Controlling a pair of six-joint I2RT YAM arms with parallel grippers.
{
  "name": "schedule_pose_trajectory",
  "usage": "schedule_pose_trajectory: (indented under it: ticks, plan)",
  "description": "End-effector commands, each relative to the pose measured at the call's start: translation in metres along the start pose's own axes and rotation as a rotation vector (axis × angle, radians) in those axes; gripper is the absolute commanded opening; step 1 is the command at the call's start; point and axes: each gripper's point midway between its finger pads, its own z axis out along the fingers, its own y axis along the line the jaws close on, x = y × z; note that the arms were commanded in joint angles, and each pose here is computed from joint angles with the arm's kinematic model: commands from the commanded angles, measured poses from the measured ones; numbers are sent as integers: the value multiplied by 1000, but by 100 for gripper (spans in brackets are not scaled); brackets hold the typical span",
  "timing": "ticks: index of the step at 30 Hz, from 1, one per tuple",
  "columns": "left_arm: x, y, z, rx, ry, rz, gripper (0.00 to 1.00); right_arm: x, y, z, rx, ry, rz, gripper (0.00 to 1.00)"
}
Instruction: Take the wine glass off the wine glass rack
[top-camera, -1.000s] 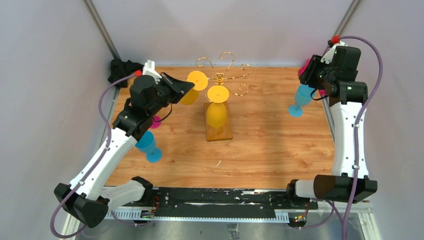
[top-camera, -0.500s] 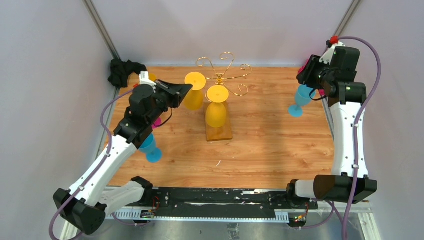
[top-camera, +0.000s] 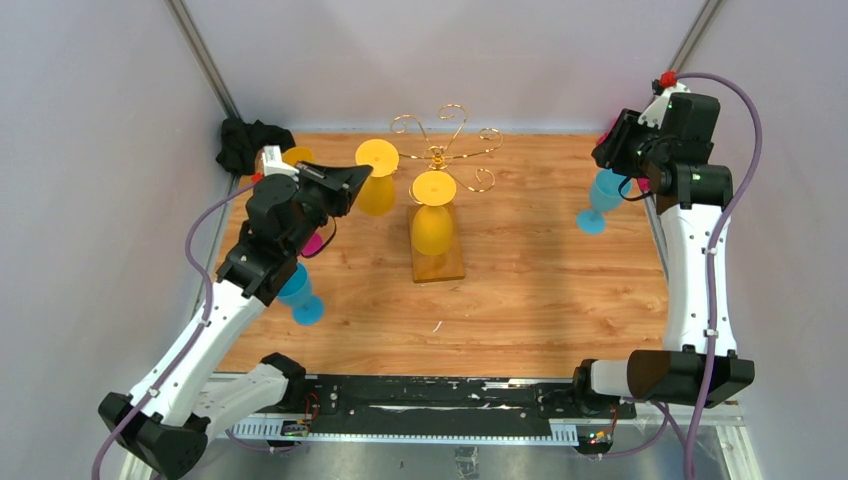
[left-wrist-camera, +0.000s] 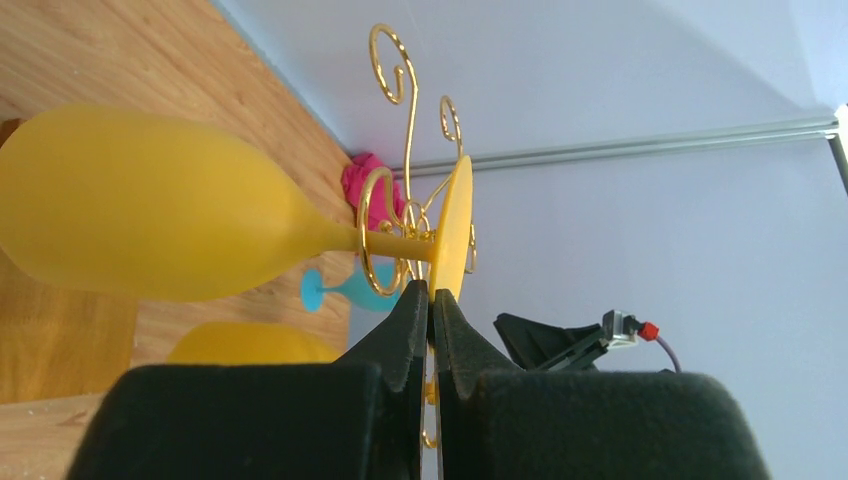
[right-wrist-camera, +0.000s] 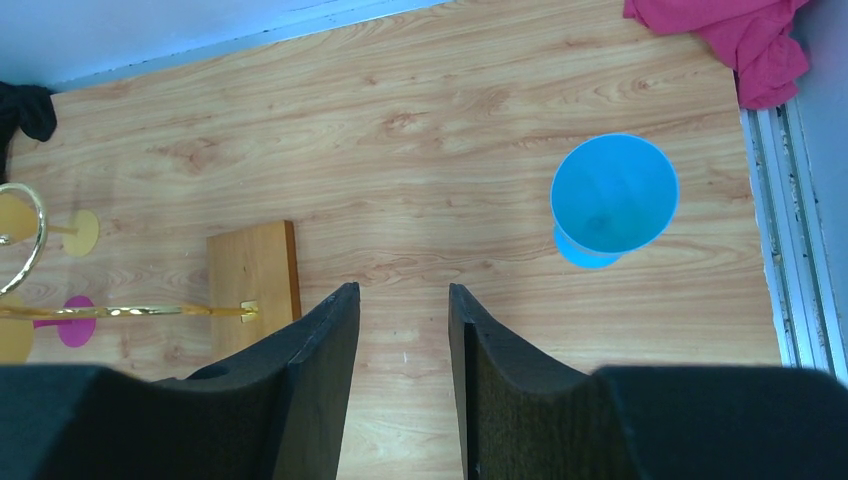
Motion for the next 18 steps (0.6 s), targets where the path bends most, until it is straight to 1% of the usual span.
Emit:
schedule_pose_trajectory:
  ticks: [1,7,10,18]
  plan:
    - [-15,-12,5,14,-62,31,0,-1,7,-2,-27,-9,-3,43]
    - [-2,-23,31,46,3,42,0,0,6,-3,-21,-12,-6,43]
    - [1,-24,37,53,13,41,0,-1,6,-4,-19,-17,-7,43]
    - [18,-25,34,71,91,28,0,-1,7,-5,-27,-17,-6,43]
